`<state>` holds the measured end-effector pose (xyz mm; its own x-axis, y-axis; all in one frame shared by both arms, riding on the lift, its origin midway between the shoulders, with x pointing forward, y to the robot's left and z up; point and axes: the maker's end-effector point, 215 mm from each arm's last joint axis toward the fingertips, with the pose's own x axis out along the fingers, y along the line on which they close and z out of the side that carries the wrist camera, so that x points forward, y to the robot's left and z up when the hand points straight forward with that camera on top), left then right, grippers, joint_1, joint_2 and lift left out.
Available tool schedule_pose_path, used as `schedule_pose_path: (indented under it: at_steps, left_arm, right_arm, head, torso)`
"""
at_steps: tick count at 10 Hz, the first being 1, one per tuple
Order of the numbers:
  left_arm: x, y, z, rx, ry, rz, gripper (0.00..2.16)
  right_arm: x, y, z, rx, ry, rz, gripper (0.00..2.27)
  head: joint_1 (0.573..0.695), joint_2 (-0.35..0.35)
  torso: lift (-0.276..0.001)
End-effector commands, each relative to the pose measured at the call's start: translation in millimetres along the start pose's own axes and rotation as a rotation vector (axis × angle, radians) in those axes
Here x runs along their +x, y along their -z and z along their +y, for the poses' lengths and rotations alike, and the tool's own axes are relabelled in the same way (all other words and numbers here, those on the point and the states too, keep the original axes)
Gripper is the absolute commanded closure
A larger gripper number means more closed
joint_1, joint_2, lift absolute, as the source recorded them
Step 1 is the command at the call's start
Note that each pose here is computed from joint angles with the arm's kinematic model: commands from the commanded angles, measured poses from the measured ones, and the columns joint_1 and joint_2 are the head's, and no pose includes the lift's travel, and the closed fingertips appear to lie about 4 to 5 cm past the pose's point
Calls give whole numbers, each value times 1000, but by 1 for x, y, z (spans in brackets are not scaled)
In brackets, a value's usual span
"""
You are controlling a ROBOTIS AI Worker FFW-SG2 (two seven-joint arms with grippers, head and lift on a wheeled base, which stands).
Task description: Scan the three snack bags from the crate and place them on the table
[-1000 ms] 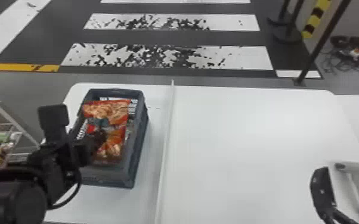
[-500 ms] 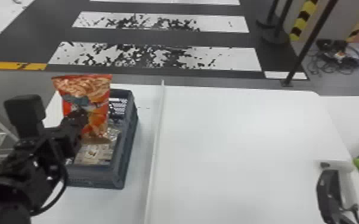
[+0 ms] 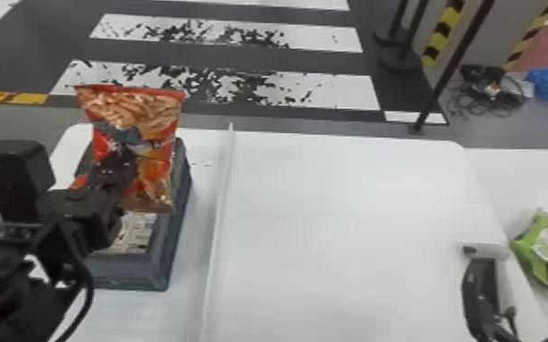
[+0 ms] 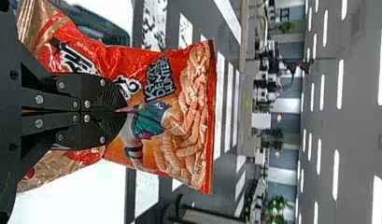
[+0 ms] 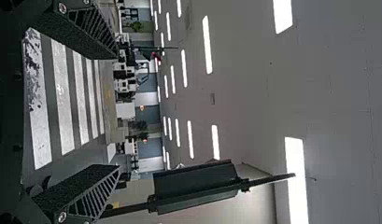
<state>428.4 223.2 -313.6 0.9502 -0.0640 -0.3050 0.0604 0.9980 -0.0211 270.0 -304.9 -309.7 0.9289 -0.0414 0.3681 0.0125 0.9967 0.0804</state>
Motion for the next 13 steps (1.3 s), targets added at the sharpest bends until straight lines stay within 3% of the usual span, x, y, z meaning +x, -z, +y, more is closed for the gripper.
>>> schedule_pose_path:
  at_steps: [1, 3, 4, 5, 7, 9, 11, 13]
  left_arm:
    - [-9, 2, -48, 51, 80, 11, 2135]
    - [-11, 26, -113, 59, 235, 51, 2135]
    - [-8, 46, -141, 107, 282, 72, 2135]
    - [-7, 67, -170, 114, 364, 97, 2135]
    - [2, 89, -219, 121, 485, 50, 2132]
    - [10, 115, -260, 123, 614, 61, 2135]
    - [9, 151, -304, 134, 792, 145, 2132]
    - [-4, 176, -345, 152, 919, 202, 2132]
  right_arm:
    - [1, -13, -1, -3, 3, -40, 97]
    - [1, -28, -3, -6, 14, -83, 97]
    - [1, -38, -6, -5, 23, -112, 97]
    - [1, -44, -7, -7, 24, -129, 97]
    - [2, -52, -9, -9, 33, -156, 97]
    - [-3, -76, -8, -10, 42, -236, 97]
    - [-7, -88, -7, -9, 44, -280, 107]
    - [-7, -90, -6, -8, 44, -286, 107]
  head:
    - [695, -120]
    - [695, -241]
    - [695, -313]
    - [695, -346]
    - [695, -350]
    - [695, -350]
    - [695, -350]
    - [695, -350]
  torso:
    - [-37]
    - [-37]
    - [-37]
    - [-37]
    - [-37]
    - [-37]
    - [-37]
    - [-37]
